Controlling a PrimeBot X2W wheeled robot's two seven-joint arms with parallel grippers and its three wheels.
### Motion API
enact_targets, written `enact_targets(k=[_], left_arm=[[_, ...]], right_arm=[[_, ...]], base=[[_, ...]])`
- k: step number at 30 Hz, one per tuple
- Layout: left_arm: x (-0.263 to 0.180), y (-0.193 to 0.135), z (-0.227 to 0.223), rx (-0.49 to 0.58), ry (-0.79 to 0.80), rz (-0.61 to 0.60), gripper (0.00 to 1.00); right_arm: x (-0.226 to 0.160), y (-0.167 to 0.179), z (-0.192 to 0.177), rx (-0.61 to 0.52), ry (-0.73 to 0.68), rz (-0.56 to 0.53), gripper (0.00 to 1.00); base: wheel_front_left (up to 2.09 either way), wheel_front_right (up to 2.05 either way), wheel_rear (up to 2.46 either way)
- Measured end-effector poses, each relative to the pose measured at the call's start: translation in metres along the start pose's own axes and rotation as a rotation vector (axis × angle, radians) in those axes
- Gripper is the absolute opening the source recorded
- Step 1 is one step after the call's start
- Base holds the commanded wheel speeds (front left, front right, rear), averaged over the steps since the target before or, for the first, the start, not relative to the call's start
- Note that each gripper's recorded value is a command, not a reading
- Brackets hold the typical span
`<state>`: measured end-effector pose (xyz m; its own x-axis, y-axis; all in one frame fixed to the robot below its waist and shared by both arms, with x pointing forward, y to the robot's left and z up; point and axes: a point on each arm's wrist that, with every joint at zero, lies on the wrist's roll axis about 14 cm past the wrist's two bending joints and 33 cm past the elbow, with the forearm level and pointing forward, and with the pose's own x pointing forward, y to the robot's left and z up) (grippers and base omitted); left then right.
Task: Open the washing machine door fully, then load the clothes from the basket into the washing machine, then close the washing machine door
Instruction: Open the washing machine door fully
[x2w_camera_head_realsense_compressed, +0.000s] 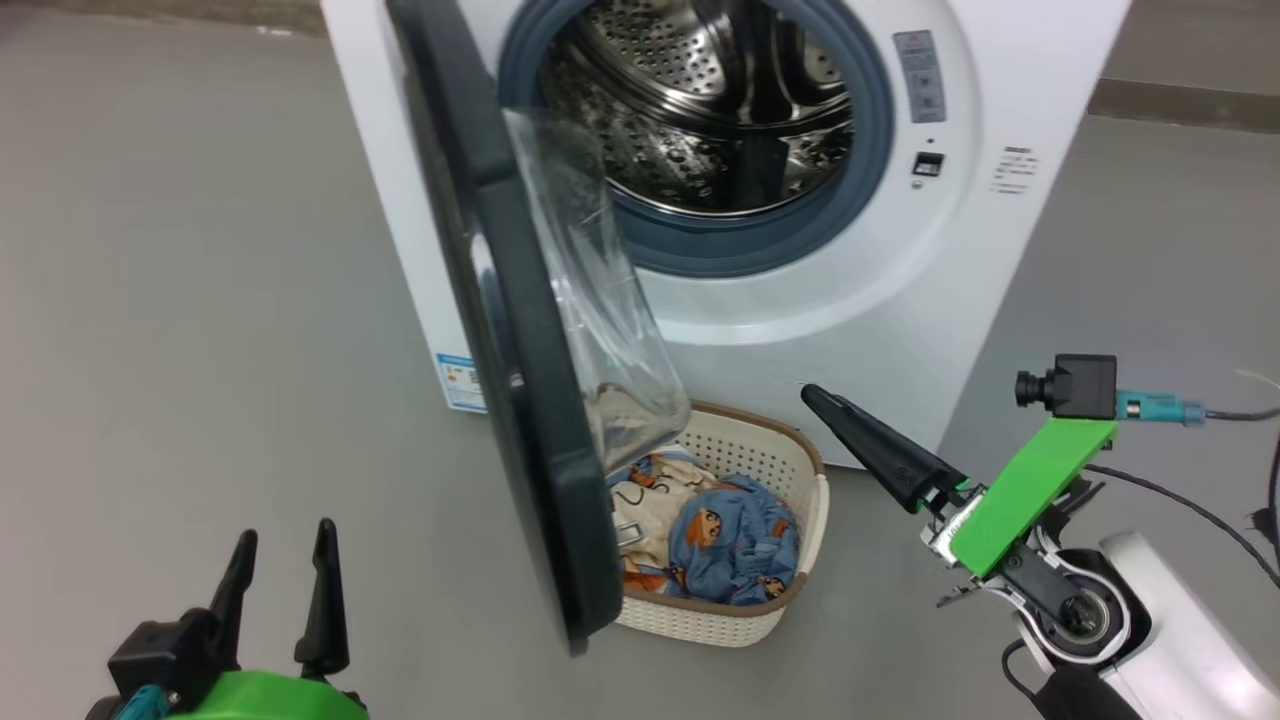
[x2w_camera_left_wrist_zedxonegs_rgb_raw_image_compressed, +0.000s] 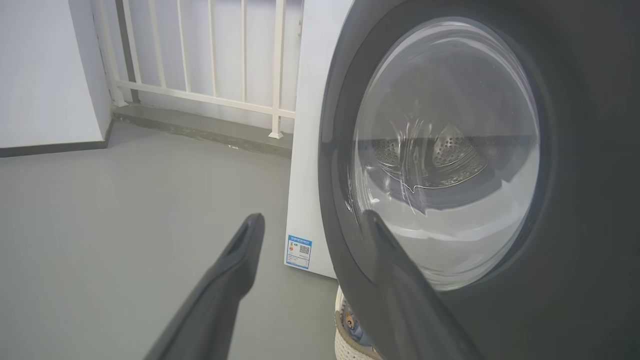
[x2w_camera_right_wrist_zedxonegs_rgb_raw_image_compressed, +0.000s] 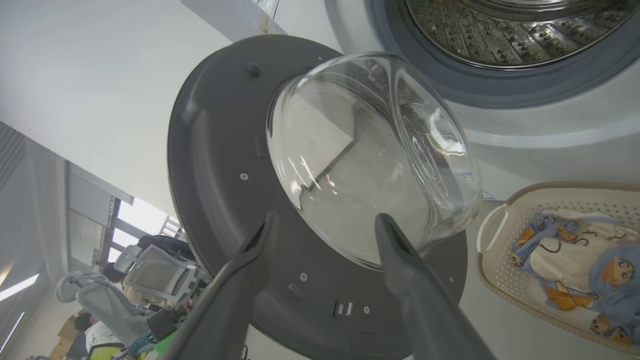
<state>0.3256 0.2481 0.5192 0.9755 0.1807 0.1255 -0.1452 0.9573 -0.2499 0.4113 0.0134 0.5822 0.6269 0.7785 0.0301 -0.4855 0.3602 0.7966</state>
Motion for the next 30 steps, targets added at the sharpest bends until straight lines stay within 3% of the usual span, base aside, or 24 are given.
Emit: enact_targets(k=[10, 17, 21, 30], left_arm=[[0.013, -0.022, -0.006, -0.01, 0.01, -0.062, 1.0], [0.019, -0.034, -0.005, -0.016, 0.006, -0.095, 1.0], [0.018, -0.038, -0.009, -0.019, 0.015, -0.105, 1.0], [0.023, -0.049, -0.01, -0.018, 0.015, -0.138, 1.0]], right_arm=[[-0.04, -0.02, 0.029, -0.236, -0.221, -0.101, 1.0], [-0.072, -0.036, 0.043, -0.339, -0.382, -0.17, 1.0], [-0.091, -0.049, 0.05, -0.471, -0.427, -0.239, 1.0], [-0.127, -0.076, 0.063, -0.644, -0.505, -0.419, 1.0]], base=[[0.0, 0.0, 0.0], [0.0, 0.0, 0.0], [0.0, 0.0, 0.0], [0.0, 0.0, 0.0]])
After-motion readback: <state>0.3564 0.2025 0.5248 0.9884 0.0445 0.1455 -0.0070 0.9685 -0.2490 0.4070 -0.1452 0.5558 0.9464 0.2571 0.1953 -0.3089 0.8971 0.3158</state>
